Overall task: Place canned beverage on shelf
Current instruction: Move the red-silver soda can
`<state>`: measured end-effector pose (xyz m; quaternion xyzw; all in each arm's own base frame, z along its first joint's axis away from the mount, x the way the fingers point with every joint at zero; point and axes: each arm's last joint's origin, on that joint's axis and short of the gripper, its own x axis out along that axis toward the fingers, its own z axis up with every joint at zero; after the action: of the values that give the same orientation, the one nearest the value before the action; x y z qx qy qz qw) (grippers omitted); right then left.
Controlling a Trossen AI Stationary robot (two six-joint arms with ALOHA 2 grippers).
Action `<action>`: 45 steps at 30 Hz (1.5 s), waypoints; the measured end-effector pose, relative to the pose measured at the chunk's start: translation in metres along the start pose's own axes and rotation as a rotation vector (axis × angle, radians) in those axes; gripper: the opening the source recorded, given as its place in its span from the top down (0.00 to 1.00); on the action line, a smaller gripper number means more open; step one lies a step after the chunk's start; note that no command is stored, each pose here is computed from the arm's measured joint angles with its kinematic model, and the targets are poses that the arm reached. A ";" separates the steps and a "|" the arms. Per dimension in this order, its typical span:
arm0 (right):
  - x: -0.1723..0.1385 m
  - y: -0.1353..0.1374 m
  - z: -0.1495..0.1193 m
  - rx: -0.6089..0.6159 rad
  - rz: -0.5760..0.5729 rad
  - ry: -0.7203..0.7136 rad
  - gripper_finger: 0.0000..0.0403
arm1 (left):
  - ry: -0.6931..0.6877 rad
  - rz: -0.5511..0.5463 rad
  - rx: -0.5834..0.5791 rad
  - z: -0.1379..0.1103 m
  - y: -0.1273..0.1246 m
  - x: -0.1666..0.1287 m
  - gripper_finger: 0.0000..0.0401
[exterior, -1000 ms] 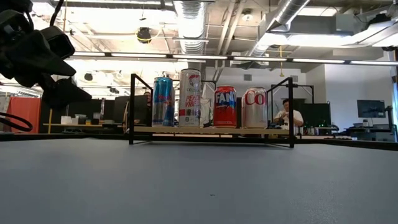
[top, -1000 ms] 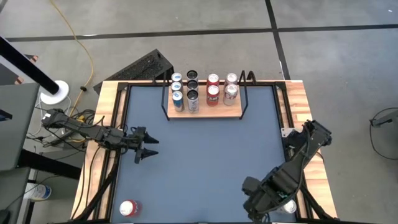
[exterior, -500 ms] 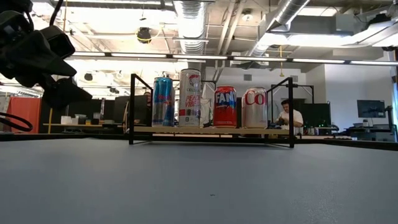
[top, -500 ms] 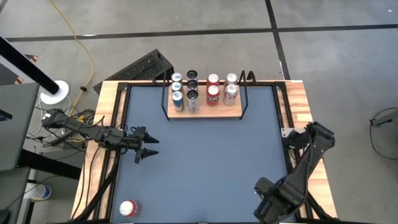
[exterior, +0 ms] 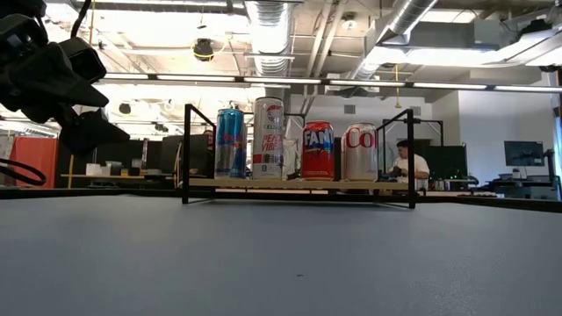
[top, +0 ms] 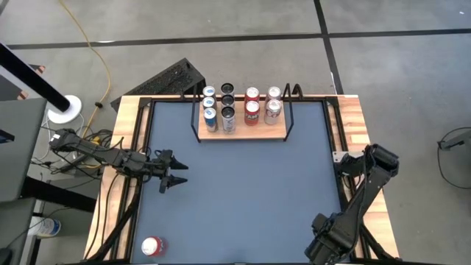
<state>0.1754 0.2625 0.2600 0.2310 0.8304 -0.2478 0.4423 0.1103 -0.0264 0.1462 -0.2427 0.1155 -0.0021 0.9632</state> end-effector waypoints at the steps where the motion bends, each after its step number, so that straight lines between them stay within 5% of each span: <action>1: 0.002 -0.001 0.000 -0.004 0.014 -0.001 0.07 | 0.000 0.000 -0.003 0.000 0.000 0.000 0.25; 15: 0.030 -0.010 0.007 -0.031 0.222 -0.036 0.06 | -0.001 0.000 -0.021 0.000 0.000 0.000 0.25; 31: 0.049 -0.006 0.004 -0.038 0.214 0.026 0.10 | 0.000 0.001 -0.032 0.000 0.000 0.000 0.25; 45: 0.040 -0.006 0.009 -0.094 0.224 0.019 0.33 | 0.000 0.000 -0.032 0.000 0.000 0.000 0.25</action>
<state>0.1571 0.2587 0.2226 0.3035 0.8143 -0.1553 0.4697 0.1103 -0.0263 0.1462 -0.2581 0.1155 -0.0003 0.9592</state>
